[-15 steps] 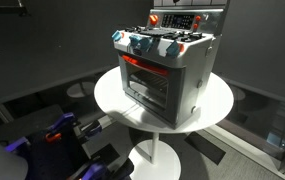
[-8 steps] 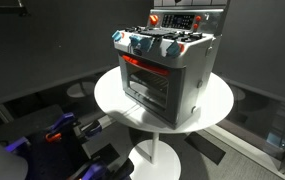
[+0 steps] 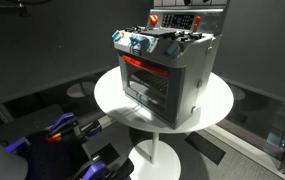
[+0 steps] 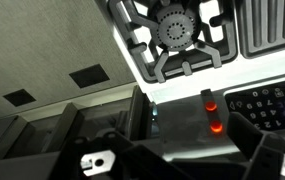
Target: Press the top switch on the stove
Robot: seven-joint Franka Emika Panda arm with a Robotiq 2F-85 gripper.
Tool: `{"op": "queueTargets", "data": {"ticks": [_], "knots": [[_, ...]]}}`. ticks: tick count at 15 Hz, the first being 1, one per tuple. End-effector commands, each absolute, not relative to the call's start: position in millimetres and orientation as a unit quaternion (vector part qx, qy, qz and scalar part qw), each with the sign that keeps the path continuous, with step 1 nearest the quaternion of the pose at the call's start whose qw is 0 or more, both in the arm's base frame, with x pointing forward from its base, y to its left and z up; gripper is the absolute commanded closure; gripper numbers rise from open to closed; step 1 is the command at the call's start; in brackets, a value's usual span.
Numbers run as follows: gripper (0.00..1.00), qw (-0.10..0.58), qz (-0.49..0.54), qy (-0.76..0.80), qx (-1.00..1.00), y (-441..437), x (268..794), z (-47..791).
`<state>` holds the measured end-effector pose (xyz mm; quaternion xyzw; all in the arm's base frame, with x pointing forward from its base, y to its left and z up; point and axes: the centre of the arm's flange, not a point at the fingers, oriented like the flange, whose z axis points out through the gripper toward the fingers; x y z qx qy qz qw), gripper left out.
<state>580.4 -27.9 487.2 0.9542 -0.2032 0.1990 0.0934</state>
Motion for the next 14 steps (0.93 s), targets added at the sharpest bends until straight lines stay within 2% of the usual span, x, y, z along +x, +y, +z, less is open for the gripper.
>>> {"op": "queueTargets", "data": {"ticks": [1, 14], "knots": [[0.00, 0.103, 0.206, -0.221, 0.948, -29, 601, 483], [0.00, 0.103, 0.195, -0.244, 0.944, -35, 638, 458]]}}
